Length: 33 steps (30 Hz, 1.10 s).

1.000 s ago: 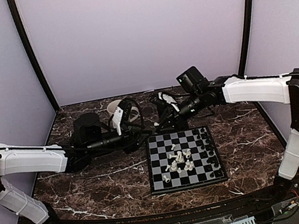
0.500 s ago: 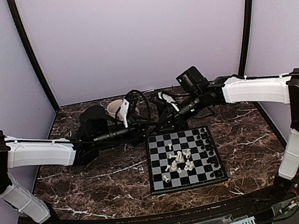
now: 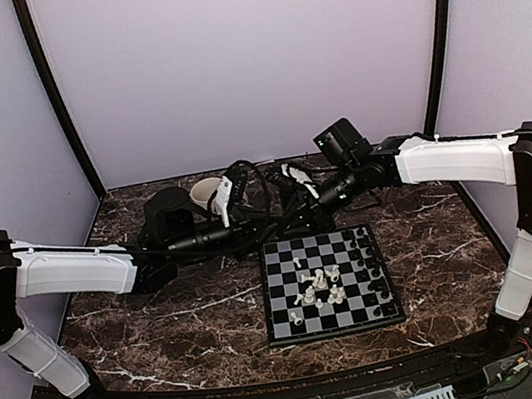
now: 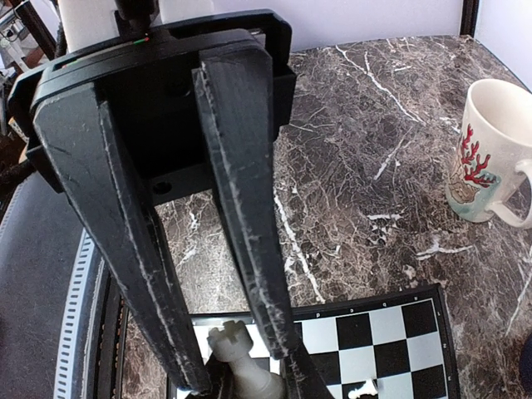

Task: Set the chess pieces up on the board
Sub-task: Pass from the right arm to the left

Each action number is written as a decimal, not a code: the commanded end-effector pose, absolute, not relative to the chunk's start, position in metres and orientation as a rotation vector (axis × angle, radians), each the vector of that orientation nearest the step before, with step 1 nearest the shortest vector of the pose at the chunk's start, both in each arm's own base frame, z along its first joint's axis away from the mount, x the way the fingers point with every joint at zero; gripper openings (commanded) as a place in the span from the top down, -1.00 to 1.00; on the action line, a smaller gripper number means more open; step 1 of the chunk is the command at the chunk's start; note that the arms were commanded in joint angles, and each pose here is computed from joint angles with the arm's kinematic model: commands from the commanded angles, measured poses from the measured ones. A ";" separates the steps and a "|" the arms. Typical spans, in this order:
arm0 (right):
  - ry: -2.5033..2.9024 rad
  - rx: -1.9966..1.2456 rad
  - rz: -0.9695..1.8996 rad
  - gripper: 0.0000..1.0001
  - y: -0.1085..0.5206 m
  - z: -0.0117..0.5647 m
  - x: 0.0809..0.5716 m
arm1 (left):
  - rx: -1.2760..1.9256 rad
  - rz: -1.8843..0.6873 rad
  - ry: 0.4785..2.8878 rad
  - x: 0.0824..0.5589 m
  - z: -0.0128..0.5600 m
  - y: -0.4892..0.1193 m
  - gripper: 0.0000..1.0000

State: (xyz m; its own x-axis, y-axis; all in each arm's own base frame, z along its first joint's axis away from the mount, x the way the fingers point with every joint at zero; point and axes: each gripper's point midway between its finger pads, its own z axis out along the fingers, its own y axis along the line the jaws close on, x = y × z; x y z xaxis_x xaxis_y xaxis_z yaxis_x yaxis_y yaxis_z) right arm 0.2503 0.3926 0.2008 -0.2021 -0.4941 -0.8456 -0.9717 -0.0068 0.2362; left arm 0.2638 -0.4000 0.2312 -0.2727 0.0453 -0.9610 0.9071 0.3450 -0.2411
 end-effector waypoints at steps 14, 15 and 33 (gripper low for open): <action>1.688 -1.498 1.080 0.05 0.374 0.211 0.258 | 0.880 -1.067 1.680 0.280 0.223 -0.400 0.75; 1.703 -1.493 1.060 -0.08 0.368 0.208 0.262 | 0.879 -1.051 1.698 0.284 0.219 -0.398 0.75; 1.885 -1.361 0.797 -0.40 0.271 0.173 0.275 | 1.036 -0.499 2.136 0.354 0.101 -0.390 0.74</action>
State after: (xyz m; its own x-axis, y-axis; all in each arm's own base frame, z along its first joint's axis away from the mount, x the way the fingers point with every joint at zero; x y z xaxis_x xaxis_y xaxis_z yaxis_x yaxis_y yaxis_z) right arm 0.2674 0.2749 0.1608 -0.2854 -0.5663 -0.7732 -0.9529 0.2543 0.1655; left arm 0.3494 -0.4031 0.1254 -0.3941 0.4243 -0.8153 0.8162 0.5694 -0.0982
